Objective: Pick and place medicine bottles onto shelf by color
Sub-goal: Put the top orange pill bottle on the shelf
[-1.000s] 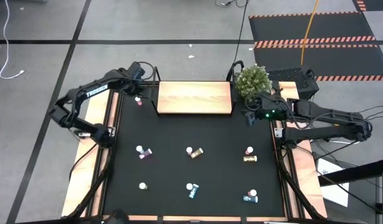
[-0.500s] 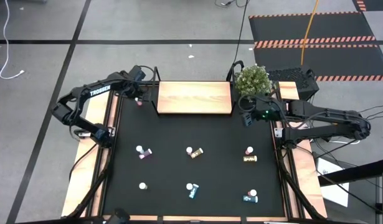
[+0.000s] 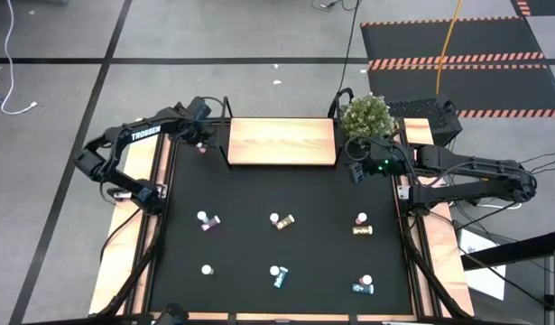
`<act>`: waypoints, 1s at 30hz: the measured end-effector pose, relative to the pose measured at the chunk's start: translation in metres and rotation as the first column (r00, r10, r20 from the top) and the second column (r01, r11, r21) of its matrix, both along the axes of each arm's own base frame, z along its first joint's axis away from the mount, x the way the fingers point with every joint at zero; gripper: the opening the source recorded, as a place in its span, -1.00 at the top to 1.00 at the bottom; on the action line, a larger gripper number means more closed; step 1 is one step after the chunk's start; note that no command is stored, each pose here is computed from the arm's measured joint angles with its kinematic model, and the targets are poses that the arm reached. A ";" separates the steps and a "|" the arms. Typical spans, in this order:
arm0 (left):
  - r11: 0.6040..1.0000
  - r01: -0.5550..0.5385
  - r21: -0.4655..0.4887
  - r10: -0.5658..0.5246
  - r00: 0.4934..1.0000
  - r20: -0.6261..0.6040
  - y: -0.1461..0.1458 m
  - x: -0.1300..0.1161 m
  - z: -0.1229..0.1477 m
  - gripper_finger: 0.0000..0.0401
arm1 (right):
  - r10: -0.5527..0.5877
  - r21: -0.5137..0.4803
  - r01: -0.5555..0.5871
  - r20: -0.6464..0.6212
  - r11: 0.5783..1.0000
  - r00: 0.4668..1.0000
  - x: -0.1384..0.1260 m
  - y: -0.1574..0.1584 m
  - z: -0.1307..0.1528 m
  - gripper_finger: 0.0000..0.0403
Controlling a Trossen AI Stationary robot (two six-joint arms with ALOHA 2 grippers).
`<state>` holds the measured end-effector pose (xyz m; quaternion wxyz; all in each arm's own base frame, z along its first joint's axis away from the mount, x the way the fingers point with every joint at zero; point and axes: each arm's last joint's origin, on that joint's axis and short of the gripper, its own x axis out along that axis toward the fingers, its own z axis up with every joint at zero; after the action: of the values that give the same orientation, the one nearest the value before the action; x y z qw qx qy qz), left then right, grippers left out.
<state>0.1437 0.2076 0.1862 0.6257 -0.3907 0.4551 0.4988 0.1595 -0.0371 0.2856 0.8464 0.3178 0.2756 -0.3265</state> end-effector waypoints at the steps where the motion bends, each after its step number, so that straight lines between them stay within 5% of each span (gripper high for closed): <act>1: 1.000 0.004 0.006 -0.004 1.000 0.003 0.001 0.000 0.000 -0.08 | -0.002 0.002 0.002 0.001 1.000 1.000 0.000 0.000 0.000 0.01; 15: 1.000 -0.002 -0.001 0.002 1.000 -0.006 0.002 -0.003 0.000 0.37 | -0.016 0.017 0.016 0.008 1.000 1.000 0.000 0.000 0.000 0.01; 30: 0.997 0.007 -0.073 -0.012 0.998 -0.058 -0.002 -0.005 0.011 0.39 | -0.004 0.007 0.004 0.002 1.000 1.000 0.000 0.000 0.000 0.01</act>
<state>0.1385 0.2057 0.1976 0.5997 -0.3962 0.4931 0.4901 0.1594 -0.0371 0.2854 0.8449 0.3216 0.2753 -0.3270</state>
